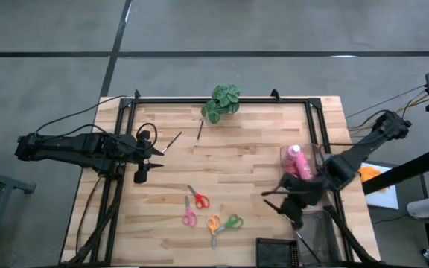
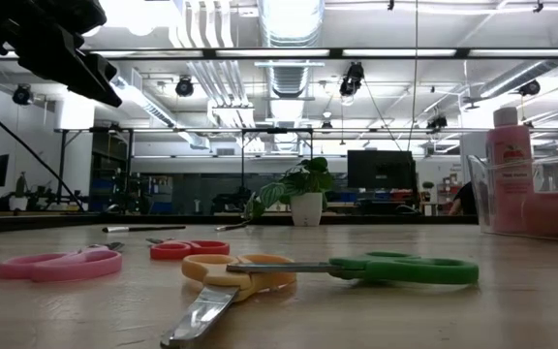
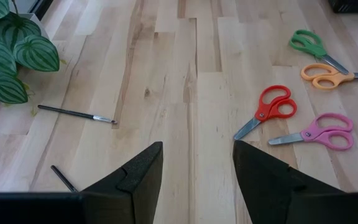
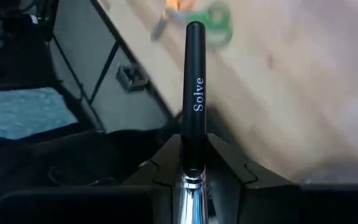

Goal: Pick & Place Paint Supplies
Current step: Put the black paint brush into the gray bin

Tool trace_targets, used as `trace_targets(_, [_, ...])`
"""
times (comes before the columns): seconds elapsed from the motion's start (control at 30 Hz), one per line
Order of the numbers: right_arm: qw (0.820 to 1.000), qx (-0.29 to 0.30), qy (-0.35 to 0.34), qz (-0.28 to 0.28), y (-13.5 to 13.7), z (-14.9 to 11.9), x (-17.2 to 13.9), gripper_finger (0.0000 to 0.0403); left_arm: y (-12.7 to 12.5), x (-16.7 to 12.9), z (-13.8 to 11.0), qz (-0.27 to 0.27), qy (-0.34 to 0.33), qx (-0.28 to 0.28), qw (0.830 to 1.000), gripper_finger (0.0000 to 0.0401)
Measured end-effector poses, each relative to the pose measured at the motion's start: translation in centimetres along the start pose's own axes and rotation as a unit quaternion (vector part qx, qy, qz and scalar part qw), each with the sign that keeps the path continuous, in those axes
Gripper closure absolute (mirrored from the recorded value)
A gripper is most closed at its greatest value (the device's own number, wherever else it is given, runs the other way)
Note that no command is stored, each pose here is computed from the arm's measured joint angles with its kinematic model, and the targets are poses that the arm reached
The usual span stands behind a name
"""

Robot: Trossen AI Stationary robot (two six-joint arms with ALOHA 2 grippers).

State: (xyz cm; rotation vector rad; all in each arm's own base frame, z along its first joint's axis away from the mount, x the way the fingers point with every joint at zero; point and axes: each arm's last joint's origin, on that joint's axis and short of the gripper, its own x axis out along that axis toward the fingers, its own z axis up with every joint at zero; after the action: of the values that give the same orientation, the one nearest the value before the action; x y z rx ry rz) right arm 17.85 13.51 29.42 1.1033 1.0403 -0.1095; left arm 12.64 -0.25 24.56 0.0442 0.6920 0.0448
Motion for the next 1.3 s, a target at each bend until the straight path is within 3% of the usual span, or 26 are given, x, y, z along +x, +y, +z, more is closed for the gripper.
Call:
trace_targets(0.3, [0.987, 0.151, 0.032, -0.051, -0.9, -6.2, 0.1, 0.0349, 0.0, 0.0, 0.0, 0.000, 0.000, 0.000, 1.000, 0.0204])
trace_targets(0.47, [0.979, 0.176, 0.032, -0.102, -1.2, -8.9, 1.2, 0.0349, 0.0, 0.0, 0.0, 0.000, 0.000, 0.000, 1.000, 0.0204])
trace_targets(0.83, [0.950, 0.133, -0.017, -0.282, -1.2, -13.1, 3.5, 0.0349, 0.0, 0.0, 0.0, 0.000, 0.000, 0.000, 1.000, 0.0204])
trace_targets(1.03, [0.936, 0.096, -0.036, -0.336, -2.4, -15.2, 6.4, 0.0349, 0.0, 0.0, 0.0, 0.000, 0.000, -0.001, 1.000, 0.0204])
trace_targets(1.3, [0.921, 0.069, -0.062, -0.380, -3.8, -15.6, 8.3, 0.0349, 0.0, 0.0, 0.0, 0.000, 0.000, -0.002, 1.000, 0.0204])
